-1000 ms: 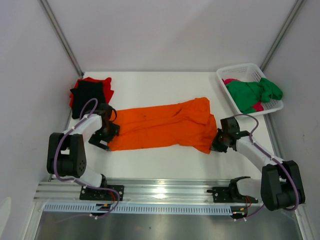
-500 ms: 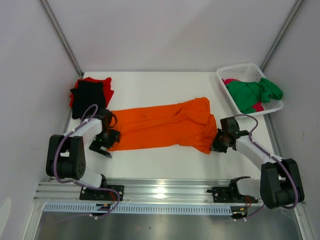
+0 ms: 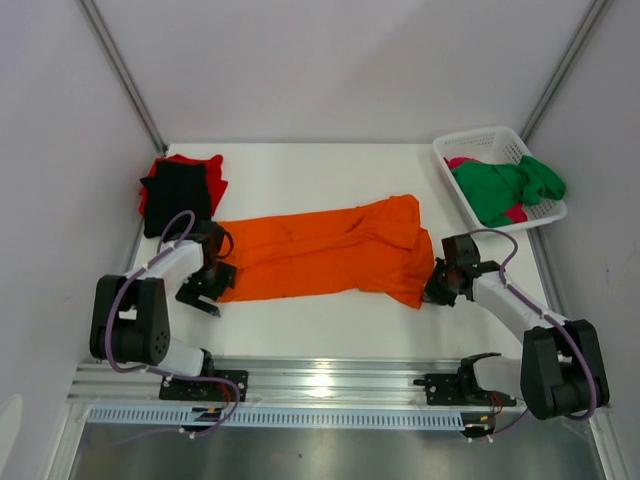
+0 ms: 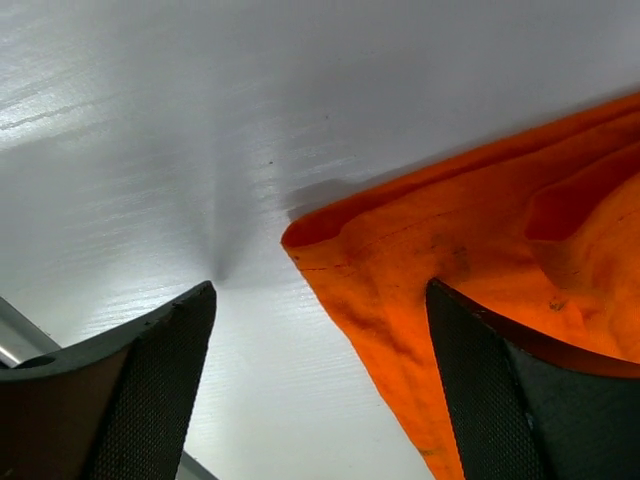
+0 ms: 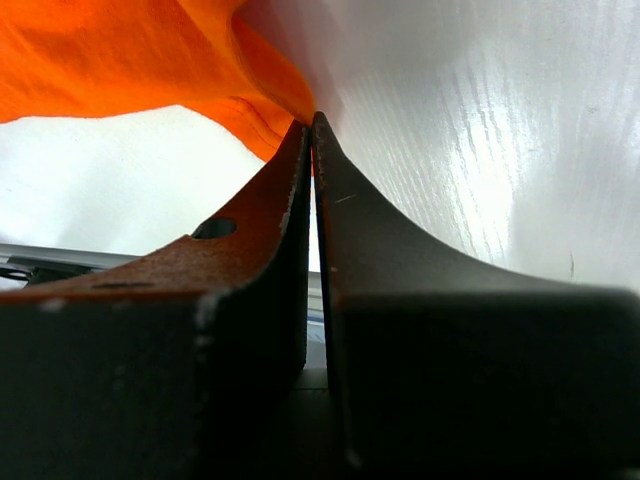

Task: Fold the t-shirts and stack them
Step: Grap the side of the flattened tshirt closest away from the robot with both arms, then fold the other side of the tshirt into a rectangle

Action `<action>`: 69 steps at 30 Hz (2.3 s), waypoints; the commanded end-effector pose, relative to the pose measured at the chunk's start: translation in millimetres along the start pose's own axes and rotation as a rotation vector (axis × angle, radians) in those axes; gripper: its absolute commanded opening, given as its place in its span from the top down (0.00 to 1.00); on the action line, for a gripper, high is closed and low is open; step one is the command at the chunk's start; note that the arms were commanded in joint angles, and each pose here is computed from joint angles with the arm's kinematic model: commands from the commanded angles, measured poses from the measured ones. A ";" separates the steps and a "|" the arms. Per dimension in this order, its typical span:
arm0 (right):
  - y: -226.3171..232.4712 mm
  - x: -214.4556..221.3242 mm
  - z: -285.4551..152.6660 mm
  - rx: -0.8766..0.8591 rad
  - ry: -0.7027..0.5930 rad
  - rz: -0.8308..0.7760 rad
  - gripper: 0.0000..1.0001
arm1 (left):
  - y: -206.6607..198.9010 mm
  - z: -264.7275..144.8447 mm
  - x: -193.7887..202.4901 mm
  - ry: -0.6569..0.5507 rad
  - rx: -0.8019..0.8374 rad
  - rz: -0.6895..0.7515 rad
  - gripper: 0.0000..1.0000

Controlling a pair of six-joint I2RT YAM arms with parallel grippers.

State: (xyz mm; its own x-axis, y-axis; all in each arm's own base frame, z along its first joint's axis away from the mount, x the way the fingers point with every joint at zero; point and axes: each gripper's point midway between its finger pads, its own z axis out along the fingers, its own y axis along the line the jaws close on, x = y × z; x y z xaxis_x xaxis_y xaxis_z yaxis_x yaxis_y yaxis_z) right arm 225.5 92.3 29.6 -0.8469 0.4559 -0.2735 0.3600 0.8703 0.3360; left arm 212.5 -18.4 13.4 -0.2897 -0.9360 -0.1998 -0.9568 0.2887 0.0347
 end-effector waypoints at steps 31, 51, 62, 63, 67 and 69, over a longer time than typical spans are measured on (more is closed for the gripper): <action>14.3 -32.6 -9.7 -0.039 -0.094 -0.016 1.00 | -14.2 -16.7 -22.4 -0.096 0.057 0.099 0.99; 78.2 -128.9 -7.8 -0.105 -0.228 -0.123 1.00 | -80.0 -60.1 -46.1 -0.123 0.156 0.216 0.99; 96.4 -158.3 7.7 -0.126 -0.239 -0.110 1.00 | -114.8 -62.2 -52.1 -0.100 0.146 0.277 0.99; 96.5 -159.8 8.7 -0.125 -0.239 -0.110 1.00 | -114.7 -61.3 -51.8 -0.099 0.143 0.278 0.99; 100.2 -165.2 14.2 -0.127 -0.240 -0.107 1.00 | -117.3 -56.9 -50.4 -0.089 0.136 0.283 0.99; 102.4 -167.9 17.4 -0.130 -0.238 -0.106 1.00 | -118.7 -55.6 -50.5 -0.088 0.133 0.286 0.99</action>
State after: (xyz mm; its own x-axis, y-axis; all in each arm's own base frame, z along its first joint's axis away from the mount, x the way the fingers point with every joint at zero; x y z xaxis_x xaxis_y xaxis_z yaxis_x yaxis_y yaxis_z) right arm 387.4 106.1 78.0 -0.7890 0.4075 -0.4597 0.2407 0.8936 0.3789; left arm 329.7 -15.6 66.0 -0.5216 -0.8079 -0.2744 -0.8382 0.5452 -0.0118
